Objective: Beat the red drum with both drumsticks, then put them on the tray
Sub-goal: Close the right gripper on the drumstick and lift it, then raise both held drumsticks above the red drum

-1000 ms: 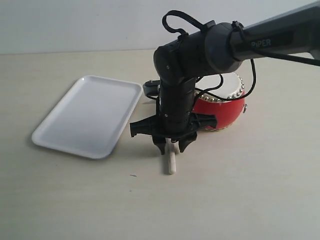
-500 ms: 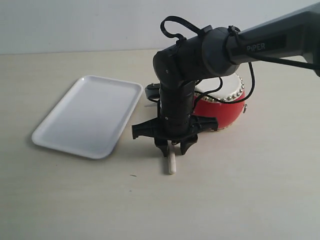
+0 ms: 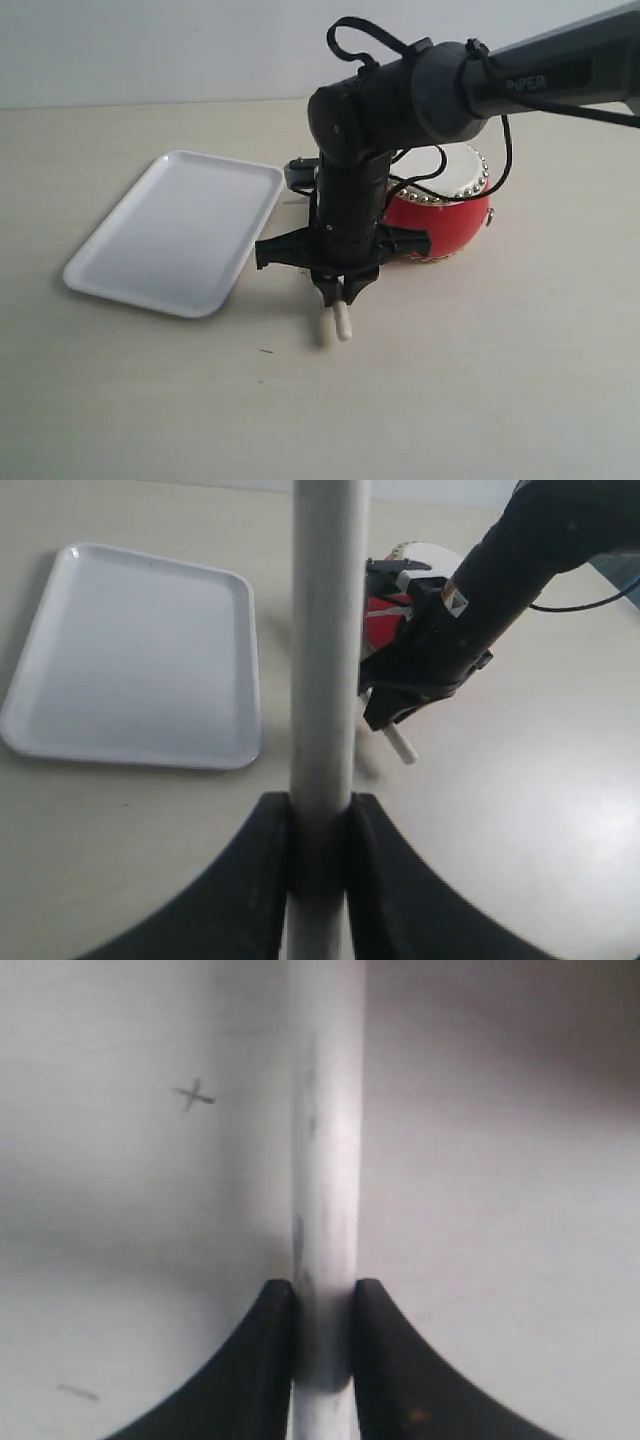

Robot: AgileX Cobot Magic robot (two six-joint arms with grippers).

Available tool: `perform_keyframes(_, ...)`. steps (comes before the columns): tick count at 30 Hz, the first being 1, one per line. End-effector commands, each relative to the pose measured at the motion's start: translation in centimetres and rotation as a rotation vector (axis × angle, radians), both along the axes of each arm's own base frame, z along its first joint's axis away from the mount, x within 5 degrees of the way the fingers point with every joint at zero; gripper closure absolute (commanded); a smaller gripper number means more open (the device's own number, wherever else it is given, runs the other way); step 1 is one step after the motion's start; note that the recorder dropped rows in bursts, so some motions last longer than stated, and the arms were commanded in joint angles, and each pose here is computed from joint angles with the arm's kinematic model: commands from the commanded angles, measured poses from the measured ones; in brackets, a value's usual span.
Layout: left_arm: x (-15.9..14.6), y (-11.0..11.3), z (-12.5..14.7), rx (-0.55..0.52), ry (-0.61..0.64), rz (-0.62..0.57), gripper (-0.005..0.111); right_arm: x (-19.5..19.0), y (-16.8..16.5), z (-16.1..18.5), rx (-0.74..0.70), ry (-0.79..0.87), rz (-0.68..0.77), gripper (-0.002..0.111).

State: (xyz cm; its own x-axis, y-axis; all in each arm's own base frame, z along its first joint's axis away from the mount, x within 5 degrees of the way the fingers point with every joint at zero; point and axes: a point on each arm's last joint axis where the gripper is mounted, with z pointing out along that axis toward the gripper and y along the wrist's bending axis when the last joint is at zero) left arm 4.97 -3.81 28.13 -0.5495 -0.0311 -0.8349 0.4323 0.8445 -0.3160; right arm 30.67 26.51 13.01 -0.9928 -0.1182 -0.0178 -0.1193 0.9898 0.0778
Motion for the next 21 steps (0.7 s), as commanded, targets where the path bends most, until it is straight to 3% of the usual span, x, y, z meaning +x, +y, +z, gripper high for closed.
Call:
perform_keyframes(1,0.9,-0.7,0.2,0.082,0.064,-0.028,0.107,-0.5,0.2,6.2,0.129,-0.115,0.108,0.108)
perform_keyframes(6,4.7,-3.5,1.0,0.312,0.193,-0.129,0.107,-2.8,-2.1,14.7,0.186,-0.262,0.248,0.108)
perform_keyframes(9,7.4,-5.5,1.8,0.379,0.245,-0.186,0.107,-3.6,-4.1,17.0,0.142,-0.284,0.262,0.108)
perform_keyframes(15,12.1,-11.2,1.4,0.438,0.463,-0.471,0.107,-4.6,-9.0,19.3,0.076,-0.24,0.265,0.108)
perform_keyframes(21,16.2,-14.1,1.1,0.491,0.512,-0.526,0.107,-6.2,-14.0,19.4,0.032,-0.258,0.254,0.108)
